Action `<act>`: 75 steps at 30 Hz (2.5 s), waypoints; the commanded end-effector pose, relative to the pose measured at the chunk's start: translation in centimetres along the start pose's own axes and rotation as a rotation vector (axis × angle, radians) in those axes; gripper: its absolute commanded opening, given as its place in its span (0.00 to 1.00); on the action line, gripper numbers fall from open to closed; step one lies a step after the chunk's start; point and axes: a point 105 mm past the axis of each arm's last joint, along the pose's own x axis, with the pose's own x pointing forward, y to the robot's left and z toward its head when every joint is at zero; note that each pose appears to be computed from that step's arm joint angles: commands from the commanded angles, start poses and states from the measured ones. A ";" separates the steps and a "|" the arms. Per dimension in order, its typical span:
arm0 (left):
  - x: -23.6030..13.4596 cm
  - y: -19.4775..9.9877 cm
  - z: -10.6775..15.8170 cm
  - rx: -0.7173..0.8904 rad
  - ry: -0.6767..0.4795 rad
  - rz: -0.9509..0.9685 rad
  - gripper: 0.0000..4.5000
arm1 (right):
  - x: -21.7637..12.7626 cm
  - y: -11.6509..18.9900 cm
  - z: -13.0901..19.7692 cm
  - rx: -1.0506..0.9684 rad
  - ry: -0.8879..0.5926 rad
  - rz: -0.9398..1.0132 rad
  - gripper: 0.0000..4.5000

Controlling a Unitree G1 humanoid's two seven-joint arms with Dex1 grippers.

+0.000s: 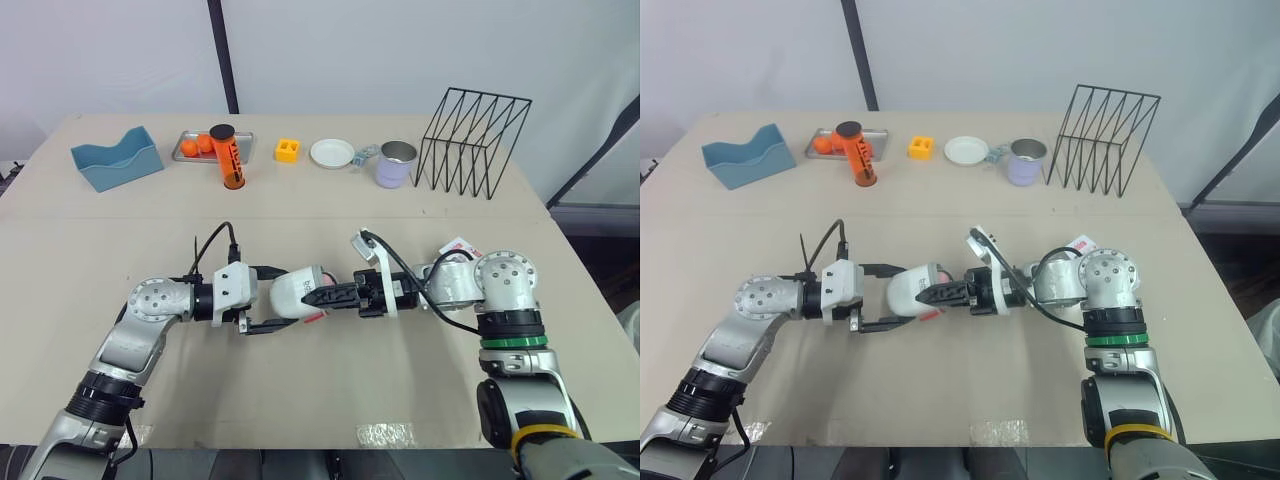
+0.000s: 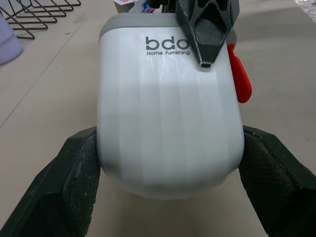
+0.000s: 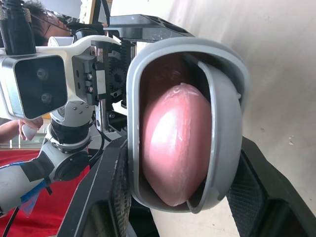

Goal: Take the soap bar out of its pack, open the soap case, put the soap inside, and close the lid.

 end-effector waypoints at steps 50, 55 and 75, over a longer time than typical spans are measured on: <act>4.6 -0.6 4.5 -0.236 -0.062 -0.026 1.00 | -2.6 2.5 3.5 -1.546 0.724 -0.372 0.44; 4.9 -0.6 4.3 -0.208 -0.057 -0.014 1.00 | -2.4 2.5 3.6 -1.540 0.727 -0.365 0.44; 5.1 -0.5 3.4 -0.255 -0.052 0.037 1.00 | -2.1 2.6 3.9 -1.544 0.722 -0.358 0.44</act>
